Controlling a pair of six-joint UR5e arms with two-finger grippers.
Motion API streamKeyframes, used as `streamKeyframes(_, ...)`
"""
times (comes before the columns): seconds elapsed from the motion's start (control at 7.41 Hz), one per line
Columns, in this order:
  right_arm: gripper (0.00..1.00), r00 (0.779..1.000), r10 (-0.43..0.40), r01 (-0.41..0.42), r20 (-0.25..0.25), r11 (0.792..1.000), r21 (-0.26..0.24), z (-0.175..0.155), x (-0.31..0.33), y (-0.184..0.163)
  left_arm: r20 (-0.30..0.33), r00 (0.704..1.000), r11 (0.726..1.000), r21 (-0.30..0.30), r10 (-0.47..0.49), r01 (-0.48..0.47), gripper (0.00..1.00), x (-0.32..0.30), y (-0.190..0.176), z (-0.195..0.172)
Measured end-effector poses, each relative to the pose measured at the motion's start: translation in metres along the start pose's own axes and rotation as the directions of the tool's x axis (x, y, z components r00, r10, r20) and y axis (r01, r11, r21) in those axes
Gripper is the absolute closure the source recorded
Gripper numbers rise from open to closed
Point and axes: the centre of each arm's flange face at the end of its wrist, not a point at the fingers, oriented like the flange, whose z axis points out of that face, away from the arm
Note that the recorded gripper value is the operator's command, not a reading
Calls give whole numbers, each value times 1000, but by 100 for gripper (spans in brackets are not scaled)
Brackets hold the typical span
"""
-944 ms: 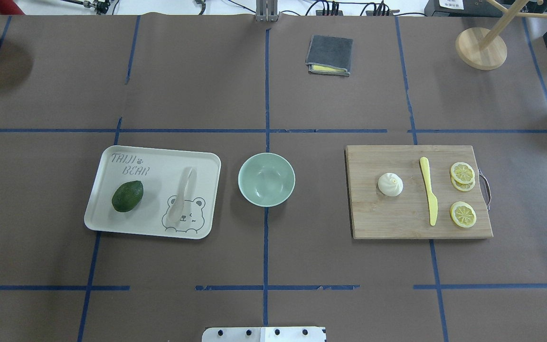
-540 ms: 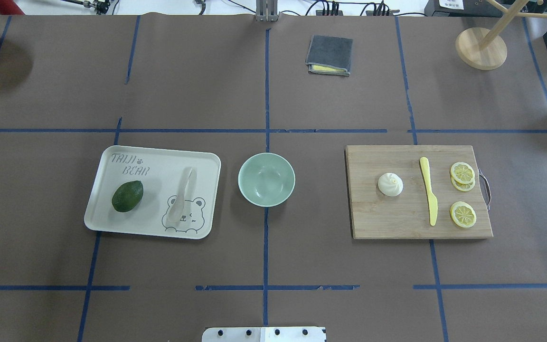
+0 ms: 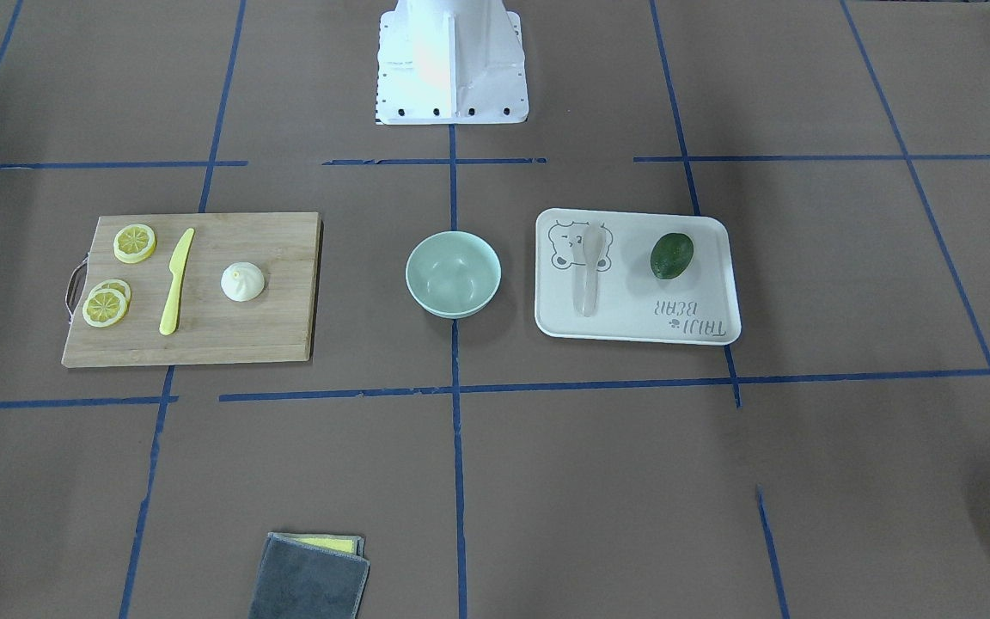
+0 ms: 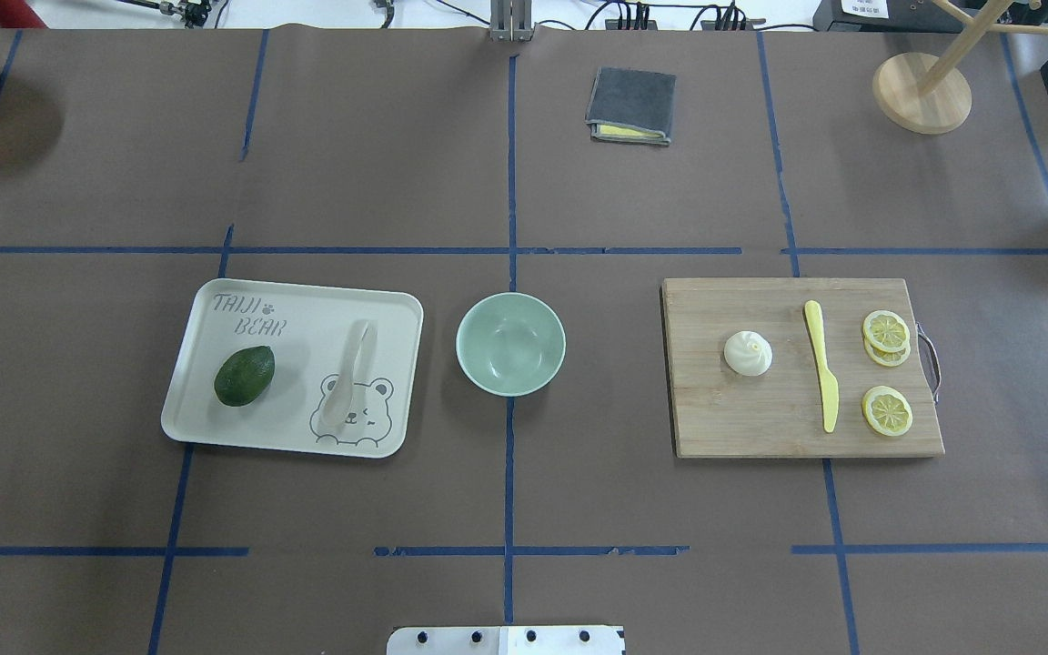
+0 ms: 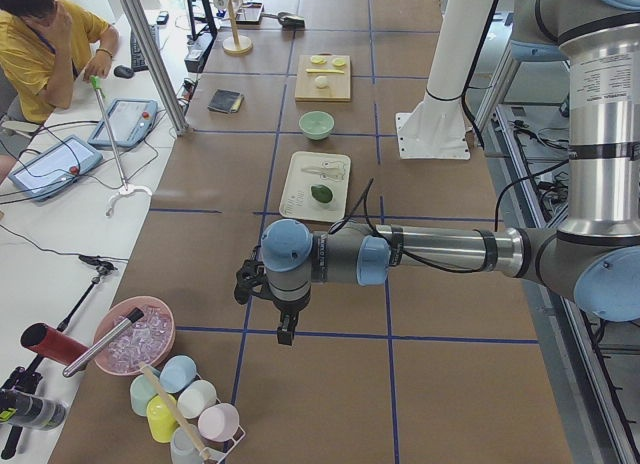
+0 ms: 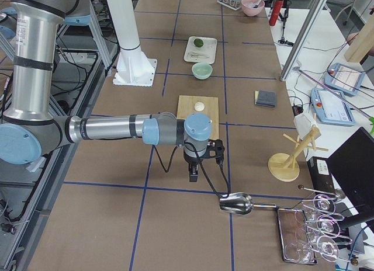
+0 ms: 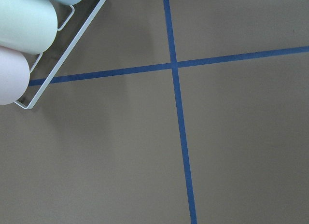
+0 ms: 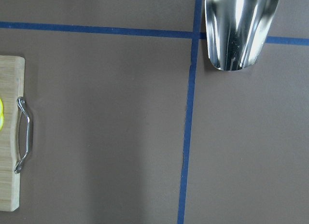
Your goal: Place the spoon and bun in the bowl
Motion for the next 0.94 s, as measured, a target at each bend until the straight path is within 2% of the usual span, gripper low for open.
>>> streamKeyframes(0.13, 0, 1000, 2, -2, 1, 1000, 0, 0, 0, 0, -3, 999, 998, 43, 44, -44, 0, 4, -4, -3)
streamKeyframes(0.27, 0, 1000, 6, -6, 3, 1000, -2, 1, 1, 1, -34, 995, 993, 85, 89, -86, 0, 11, -6, -5)
streamKeyframes(0.54, 0, 1000, 10, -10, 6, 1000, -5, 4, 3, -1, -127, 974, 976, 142, 185, -167, 0, 41, -16, -2)
streamKeyframes(0.67, 0, 1000, 6, -6, 7, 1000, -4, 3, 2, -2, -161, 958, 964, 162, 239, -213, 0, 71, -24, 9)
streamKeyframes(0.94, 0, 1000, -14, 14, 10, 1000, 10, 3, -1, -4, -244, 930, 953, 200, 274, -228, 0, 149, -34, 37)
